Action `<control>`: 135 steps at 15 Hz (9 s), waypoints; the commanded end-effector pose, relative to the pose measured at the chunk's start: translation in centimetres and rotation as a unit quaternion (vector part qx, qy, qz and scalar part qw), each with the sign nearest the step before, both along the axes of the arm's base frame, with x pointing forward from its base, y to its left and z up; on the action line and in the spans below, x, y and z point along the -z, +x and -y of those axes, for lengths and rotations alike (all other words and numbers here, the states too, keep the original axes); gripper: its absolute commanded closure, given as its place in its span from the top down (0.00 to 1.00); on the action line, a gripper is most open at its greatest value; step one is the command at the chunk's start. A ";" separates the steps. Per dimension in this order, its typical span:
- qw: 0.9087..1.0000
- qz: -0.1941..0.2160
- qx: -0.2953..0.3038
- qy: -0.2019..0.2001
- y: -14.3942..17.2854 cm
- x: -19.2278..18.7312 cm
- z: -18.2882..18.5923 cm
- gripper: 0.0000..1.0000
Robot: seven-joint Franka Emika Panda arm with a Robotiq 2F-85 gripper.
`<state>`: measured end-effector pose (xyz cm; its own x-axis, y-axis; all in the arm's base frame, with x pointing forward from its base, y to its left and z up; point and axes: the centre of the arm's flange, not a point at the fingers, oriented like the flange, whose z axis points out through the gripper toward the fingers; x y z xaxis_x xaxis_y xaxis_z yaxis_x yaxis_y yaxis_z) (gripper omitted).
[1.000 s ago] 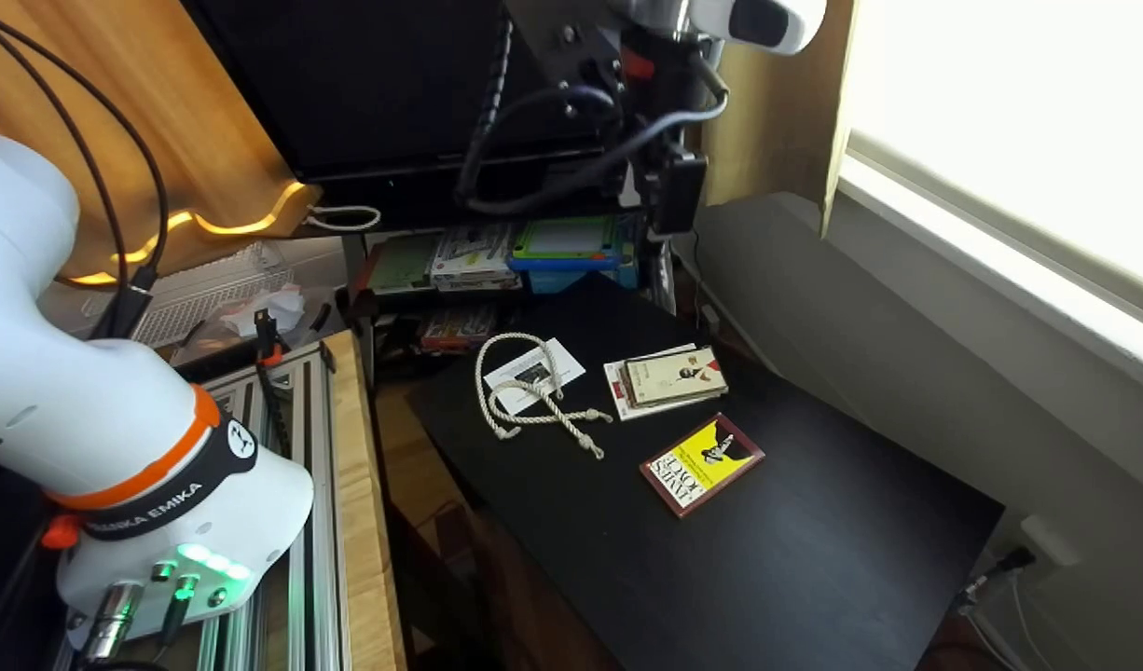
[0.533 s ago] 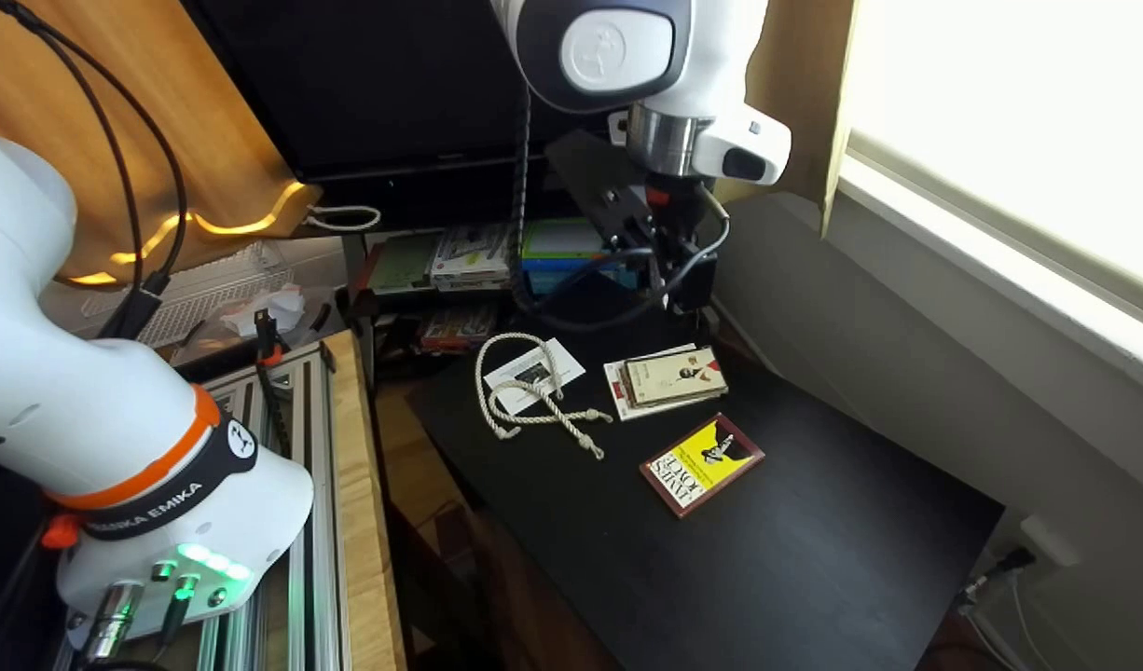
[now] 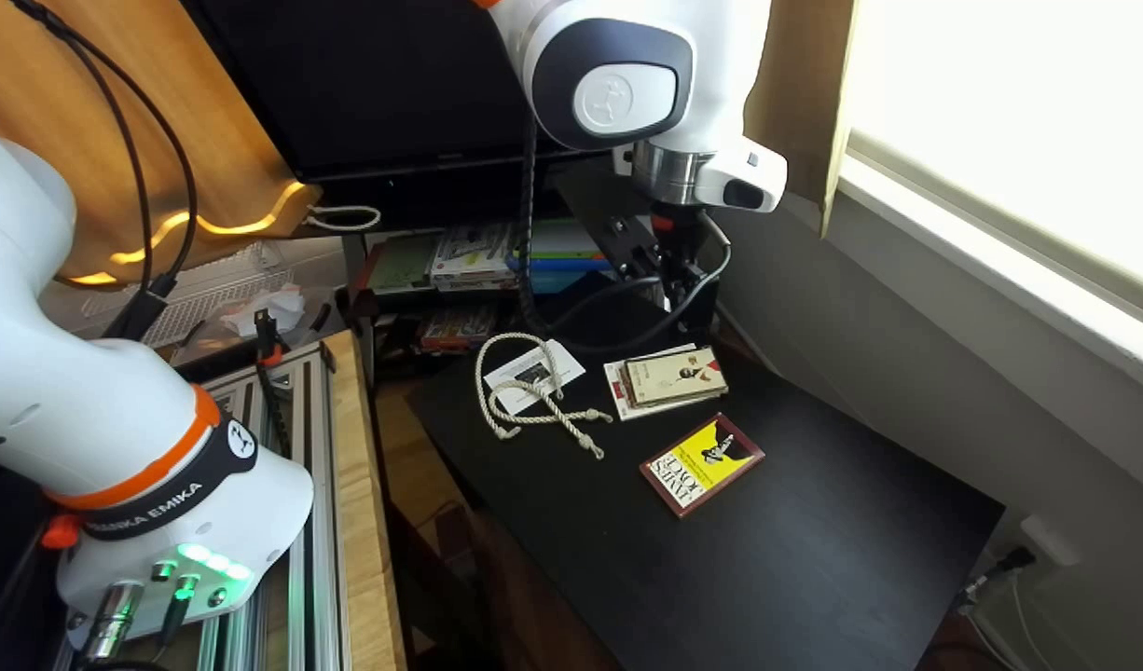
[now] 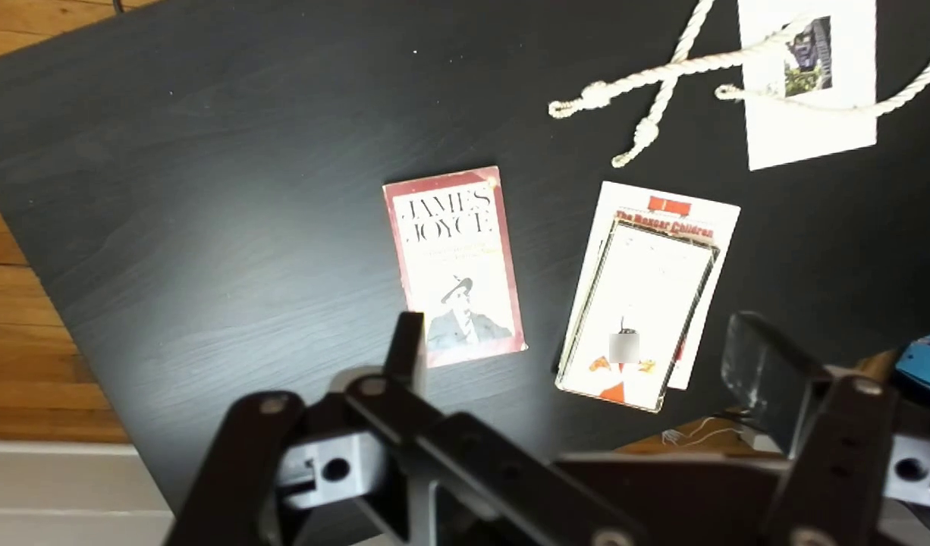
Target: Turn the yellow book around
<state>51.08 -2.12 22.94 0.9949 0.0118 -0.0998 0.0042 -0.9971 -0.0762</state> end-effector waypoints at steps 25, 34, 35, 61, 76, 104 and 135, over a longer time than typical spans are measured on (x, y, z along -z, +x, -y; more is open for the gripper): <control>0.998 0.062 0.001 -0.024 3.2 23.5 0.5 1.00; 0.997 0.069 0.014 -0.021 4.8 25.1 1.7 1.00; 0.998 0.066 0.012 -0.011 5.3 25.5 1.9 1.00; 0.999 -0.022 -0.035 -0.003 8.3 36.6 0.8 0.00; 0.979 0.019 0.203 -0.012 8.3 37.7 2.6 0.00; 0.865 0.022 0.500 -0.029 7.8 37.3 4.5 0.00; 0.692 0.035 0.720 -0.037 -0.4 33.6 4.5 0.00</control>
<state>52.34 -6.78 -11.87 -0.0891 -0.9960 0.0093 -0.9949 0.0885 -0.0481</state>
